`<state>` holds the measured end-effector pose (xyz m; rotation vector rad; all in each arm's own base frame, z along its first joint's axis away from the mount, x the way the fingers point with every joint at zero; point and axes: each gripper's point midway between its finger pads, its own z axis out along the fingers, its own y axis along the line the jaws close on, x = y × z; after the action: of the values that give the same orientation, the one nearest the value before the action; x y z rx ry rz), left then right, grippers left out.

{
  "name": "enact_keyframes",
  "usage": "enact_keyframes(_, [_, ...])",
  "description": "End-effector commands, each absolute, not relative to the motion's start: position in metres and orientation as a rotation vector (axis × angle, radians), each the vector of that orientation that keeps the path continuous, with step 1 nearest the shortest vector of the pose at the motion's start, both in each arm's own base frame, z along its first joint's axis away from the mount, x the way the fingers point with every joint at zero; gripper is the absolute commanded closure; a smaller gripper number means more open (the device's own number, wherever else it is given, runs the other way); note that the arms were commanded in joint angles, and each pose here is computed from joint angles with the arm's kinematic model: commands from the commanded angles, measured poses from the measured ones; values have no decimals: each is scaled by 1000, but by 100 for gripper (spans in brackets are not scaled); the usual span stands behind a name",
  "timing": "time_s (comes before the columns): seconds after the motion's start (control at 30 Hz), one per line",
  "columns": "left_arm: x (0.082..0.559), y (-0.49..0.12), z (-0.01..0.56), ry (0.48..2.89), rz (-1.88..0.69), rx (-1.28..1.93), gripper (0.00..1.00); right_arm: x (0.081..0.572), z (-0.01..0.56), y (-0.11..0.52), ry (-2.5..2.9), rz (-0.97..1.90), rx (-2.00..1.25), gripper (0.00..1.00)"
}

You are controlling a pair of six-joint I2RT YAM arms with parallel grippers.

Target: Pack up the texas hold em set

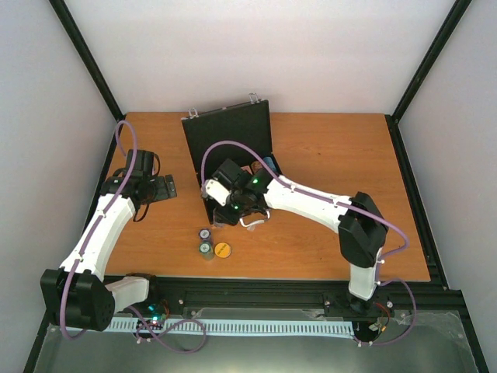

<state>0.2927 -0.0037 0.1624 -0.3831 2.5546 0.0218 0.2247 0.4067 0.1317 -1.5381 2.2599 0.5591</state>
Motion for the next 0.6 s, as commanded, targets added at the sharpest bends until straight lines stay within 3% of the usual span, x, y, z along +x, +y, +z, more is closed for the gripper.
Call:
enact_keyframes(0.0, [296, -6, 164, 2556, 6, -372, 0, 258, 157, 411, 2179, 449, -1363, 92])
enact_keyframes(0.3, [295, -8, 160, 2565, -1, -369, 0, 310, 116, 403, 2123, 175, -1150, 93])
enact_keyframes(0.57, [294, -8, 158, 2570, 2, -366, 0, 329, 93, 405, 2107, 109, -1054, 95])
